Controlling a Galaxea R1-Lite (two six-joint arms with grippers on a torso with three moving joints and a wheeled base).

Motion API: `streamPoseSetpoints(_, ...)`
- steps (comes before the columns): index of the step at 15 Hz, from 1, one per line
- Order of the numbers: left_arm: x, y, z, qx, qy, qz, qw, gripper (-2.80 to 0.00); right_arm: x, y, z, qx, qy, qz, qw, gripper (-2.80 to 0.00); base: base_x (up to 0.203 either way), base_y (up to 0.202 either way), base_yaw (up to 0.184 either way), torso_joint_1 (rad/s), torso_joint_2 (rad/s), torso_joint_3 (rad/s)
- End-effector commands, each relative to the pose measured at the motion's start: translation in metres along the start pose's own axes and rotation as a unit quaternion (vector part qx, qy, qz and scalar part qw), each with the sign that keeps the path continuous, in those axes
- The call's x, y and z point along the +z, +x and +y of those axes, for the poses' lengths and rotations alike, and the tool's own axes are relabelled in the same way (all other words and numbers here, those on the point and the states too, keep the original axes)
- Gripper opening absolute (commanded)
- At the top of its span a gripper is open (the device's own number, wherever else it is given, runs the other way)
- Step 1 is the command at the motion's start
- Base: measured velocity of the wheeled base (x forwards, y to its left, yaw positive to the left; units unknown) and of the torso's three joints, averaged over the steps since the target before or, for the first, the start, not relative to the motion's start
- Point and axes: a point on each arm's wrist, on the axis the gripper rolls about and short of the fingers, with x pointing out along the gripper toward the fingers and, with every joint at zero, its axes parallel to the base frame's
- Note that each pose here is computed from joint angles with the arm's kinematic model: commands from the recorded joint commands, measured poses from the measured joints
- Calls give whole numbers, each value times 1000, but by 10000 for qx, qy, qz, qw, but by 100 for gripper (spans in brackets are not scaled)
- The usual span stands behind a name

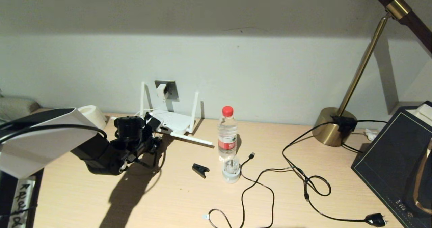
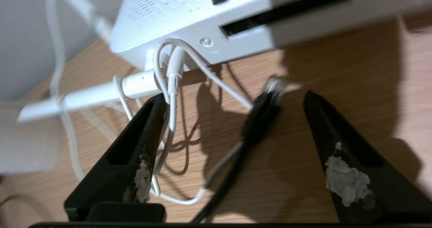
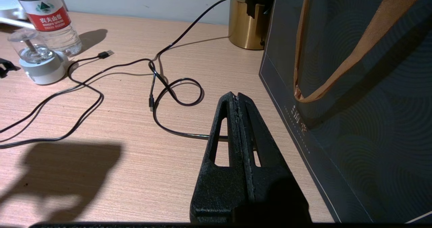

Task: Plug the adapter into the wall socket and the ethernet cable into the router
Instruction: Hand it to the other hand

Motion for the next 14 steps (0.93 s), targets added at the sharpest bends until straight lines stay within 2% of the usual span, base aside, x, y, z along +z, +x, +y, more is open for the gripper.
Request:
streamPoseSetpoints(1,1,-4,0,-349,-199,-207,9990,0,-3,1,0,3,-3,43,10000,-280,0,0,0,0,0,0)
streamPoseSetpoints(3,1,-1,-4,-560,-435,-311,9970,0,-3,1,0,3,-3,43,10000,-280,0,0,0,0,0,0)
streamPoseSetpoints(5,5,-3,-9,-842,-814,-458,9921,0,-3,1,0,3,-3,43,10000,-280,0,0,0,0,0,0)
streamPoseSetpoints(7,9,-9,-9,-1197,-1287,-618,9825,0,-3,1,0,3,-3,43,10000,-280,0,0,0,0,0,0)
streamPoseSetpoints(9,14,-16,-4,-1366,-1763,-612,9729,0,-3,1,0,3,-3,43,10000,-280,0,0,0,0,0,0)
streamPoseSetpoints(10,18,-21,-1,-1502,-2094,-592,9644,0,-3,1,0,3,-3,43,10000,-280,0,0,0,0,0,0)
streamPoseSetpoints(13,35,-44,16,-1939,-3051,-618,9303,0,-3,1,0,3,-3,43,10000,-280,0,0,0,0,0,0)
streamPoseSetpoints(14,41,-52,22,-2013,-3282,-620,9208,0,-3,1,0,3,-3,43,10000,-280,0,0,0,0,0,0)
